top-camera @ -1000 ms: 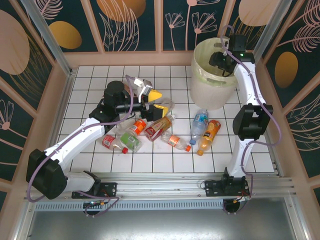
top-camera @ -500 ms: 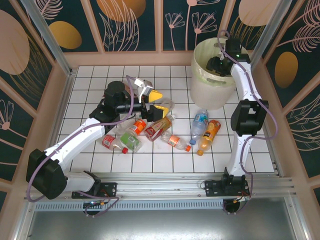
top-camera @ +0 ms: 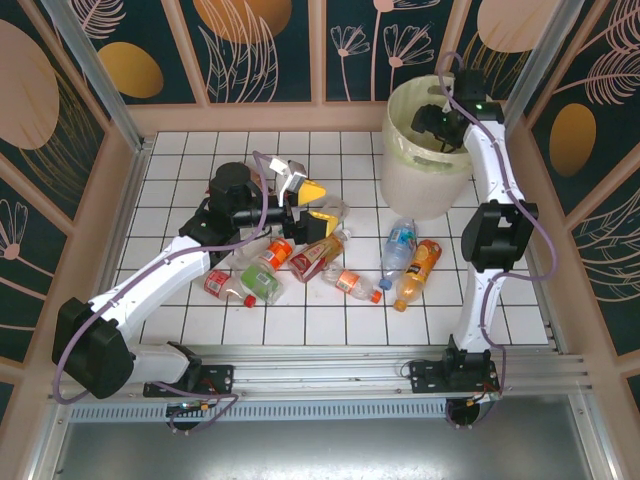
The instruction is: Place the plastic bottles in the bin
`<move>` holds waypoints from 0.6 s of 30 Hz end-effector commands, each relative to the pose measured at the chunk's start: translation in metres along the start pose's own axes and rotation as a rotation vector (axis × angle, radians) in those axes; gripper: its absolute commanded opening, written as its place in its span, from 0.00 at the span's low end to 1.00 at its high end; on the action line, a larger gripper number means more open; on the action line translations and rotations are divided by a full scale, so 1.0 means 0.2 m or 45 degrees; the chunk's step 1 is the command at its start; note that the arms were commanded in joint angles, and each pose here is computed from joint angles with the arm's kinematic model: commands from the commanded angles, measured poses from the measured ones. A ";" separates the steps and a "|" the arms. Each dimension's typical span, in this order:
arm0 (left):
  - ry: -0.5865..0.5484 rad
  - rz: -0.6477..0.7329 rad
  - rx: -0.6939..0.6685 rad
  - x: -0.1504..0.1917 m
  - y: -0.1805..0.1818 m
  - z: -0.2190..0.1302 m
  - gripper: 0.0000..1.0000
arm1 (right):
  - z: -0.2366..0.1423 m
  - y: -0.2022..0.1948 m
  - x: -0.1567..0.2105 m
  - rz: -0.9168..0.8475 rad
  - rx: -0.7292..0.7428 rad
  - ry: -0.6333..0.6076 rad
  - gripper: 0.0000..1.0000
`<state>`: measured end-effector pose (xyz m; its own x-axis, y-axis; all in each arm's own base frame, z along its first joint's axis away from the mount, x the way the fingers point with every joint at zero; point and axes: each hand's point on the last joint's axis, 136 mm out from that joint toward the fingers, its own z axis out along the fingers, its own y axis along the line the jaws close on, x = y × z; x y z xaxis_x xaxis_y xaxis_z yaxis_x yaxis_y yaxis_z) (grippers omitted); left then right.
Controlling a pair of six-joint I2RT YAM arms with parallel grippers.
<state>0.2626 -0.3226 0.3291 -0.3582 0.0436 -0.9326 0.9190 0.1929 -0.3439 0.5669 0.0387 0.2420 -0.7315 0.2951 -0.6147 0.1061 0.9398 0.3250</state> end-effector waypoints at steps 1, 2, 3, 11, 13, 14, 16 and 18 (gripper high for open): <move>-0.008 0.041 0.038 -0.04 -0.04 0.00 0.98 | -0.14 0.04 -0.08 0.007 -0.026 -0.064 0.79; -0.008 0.041 0.038 -0.04 -0.04 0.00 0.99 | -0.16 0.05 -0.09 0.006 -0.032 -0.074 0.79; -0.008 0.042 0.040 -0.04 -0.05 0.00 0.99 | -0.19 0.06 -0.11 0.001 -0.041 -0.085 0.79; -0.018 0.051 0.042 -0.06 -0.06 -0.01 0.99 | -0.44 0.16 -0.20 -0.032 -0.113 -0.230 0.80; -0.023 0.056 0.043 -0.07 -0.07 -0.02 0.99 | -0.52 0.19 -0.20 -0.052 -0.139 -0.276 0.79; -0.028 0.061 0.041 -0.07 -0.07 -0.02 0.99 | -0.56 0.21 -0.20 -0.063 -0.154 -0.298 0.79; -0.038 0.077 0.031 -0.09 -0.08 -0.03 0.99 | -0.64 0.25 -0.18 -0.104 -0.198 -0.341 0.79; -0.044 0.111 0.003 -0.10 -0.08 -0.05 0.99 | -0.71 0.31 -0.14 -0.167 -0.237 -0.379 0.79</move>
<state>0.2619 -0.3213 0.3307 -0.3500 0.0434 -0.9358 0.9210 0.1982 -0.3353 0.5148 0.0462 0.3450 -0.5846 0.2833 -0.7602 -0.0049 0.9358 0.3525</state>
